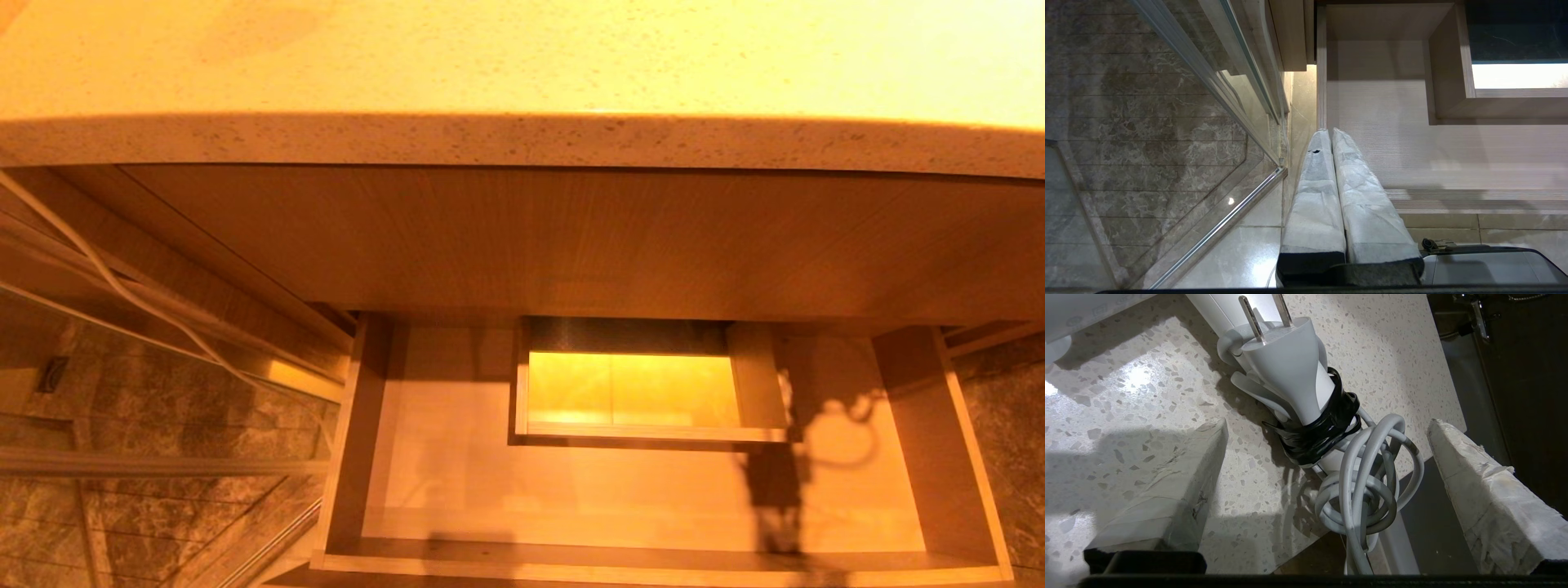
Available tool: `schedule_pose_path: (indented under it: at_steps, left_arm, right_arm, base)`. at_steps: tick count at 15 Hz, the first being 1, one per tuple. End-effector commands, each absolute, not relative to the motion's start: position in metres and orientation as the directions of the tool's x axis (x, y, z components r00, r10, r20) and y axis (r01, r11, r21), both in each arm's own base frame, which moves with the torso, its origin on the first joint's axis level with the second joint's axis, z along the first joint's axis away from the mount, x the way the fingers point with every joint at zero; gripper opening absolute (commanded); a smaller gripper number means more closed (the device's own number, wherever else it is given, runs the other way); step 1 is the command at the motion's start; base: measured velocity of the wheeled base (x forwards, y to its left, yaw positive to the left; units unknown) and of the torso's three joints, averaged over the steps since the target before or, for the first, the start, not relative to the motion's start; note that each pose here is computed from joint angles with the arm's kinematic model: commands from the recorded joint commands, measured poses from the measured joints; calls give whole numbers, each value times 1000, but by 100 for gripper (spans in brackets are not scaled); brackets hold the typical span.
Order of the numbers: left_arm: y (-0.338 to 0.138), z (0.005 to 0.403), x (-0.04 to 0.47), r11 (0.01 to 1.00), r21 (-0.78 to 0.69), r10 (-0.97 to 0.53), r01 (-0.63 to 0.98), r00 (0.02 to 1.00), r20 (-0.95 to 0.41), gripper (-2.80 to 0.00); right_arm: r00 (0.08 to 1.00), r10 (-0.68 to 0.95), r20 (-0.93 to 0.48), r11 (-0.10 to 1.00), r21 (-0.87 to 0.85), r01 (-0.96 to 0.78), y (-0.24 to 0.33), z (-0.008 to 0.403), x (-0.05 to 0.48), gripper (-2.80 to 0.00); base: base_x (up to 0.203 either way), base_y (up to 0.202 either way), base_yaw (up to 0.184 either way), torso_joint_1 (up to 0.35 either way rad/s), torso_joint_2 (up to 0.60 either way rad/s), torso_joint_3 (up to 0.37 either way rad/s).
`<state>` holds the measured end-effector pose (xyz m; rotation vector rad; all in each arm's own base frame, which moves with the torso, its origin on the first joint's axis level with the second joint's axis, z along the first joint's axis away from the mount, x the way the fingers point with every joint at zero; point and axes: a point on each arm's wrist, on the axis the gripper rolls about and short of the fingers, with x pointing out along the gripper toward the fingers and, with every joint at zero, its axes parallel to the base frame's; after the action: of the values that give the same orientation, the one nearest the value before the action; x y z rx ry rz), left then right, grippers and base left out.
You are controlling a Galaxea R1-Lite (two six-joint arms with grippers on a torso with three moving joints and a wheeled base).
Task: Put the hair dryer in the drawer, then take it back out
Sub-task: Pick up the hairdryer
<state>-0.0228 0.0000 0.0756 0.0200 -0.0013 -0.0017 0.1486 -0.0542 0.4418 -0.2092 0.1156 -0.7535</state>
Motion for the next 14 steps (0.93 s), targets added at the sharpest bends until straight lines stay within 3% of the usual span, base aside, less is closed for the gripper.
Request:
schedule_pose_path:
  at_steps: [1,9,14]
  left_arm:
    - [0,75,-23,1000,20,-2,2,1000,0,-280]
    - [0,75,-23,1000,20,-2,2,1000,0,-280]
    - [0,75,-23,1000,20,-2,2,1000,0,-280]
  right_arm:
    - [722,-692,-31,708,-230,668,-54,441,148,0]
    - [722,-683,-111,725,-218,653,-57,427,159,0]
    - [741,-667,-81,739,-204,643,-58,430,164,0]
  base:
    - [0,0,0,0,0,0]
    - [0,0,0,0,0,0]
    - [0,0,0,0,0,0]
